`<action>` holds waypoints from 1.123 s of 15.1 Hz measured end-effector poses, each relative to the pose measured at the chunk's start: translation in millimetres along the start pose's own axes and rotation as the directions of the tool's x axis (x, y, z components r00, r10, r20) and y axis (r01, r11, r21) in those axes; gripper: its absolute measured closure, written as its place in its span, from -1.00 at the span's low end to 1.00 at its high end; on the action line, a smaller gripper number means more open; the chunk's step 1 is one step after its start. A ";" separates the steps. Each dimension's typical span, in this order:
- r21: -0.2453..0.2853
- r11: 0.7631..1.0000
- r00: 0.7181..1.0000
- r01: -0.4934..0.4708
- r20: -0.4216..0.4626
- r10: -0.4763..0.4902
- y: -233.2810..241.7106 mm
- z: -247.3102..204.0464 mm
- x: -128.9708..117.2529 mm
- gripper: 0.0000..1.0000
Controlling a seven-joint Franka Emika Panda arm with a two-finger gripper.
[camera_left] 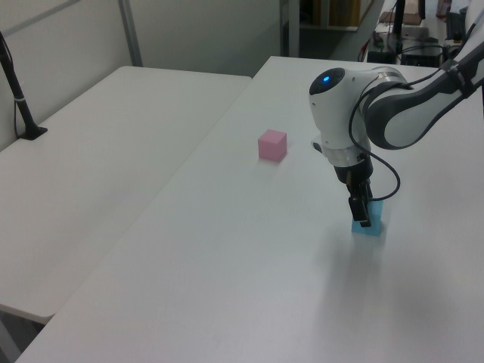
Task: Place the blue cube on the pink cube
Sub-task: 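Close the gripper on the light-blue cube, then lift the light-blue cube and carry it above the pink cube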
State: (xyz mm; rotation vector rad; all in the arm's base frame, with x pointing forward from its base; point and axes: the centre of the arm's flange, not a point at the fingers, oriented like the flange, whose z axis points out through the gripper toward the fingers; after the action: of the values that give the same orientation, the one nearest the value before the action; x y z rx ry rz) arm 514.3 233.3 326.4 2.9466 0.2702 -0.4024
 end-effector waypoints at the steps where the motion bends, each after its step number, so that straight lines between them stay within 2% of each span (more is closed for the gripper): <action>1: 0.000 1.000 1.000 0.000 0.000 0.000 -0.1 0.1 0.0 -0.66; 3: 0.001 1.000 1.000 0.001 -0.005 -0.001 -0.4 -1.2 0.2 -0.19; 7: 0.007 1.000 1.000 0.000 -0.024 0.001 0.0 -10.1 1.2 -0.12; 9: 0.018 1.000 0.999 -0.002 -0.051 0.002 17.5 -46.2 1.4 -0.12; 12: 0.085 0.996 0.998 0.033 -0.052 -0.028 88.0 -132.5 -8.1 -0.12; 14: 0.119 0.992 0.995 0.041 -0.095 -0.029 137.7 -176.7 -13.1 -0.12; 17: 0.142 0.990 0.988 -0.002 -0.153 0.024 199.4 -203.3 -6.5 -0.12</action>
State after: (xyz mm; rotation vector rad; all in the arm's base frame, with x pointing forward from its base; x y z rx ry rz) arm 598.6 74.5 547.3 3.1224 0.2500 -0.1993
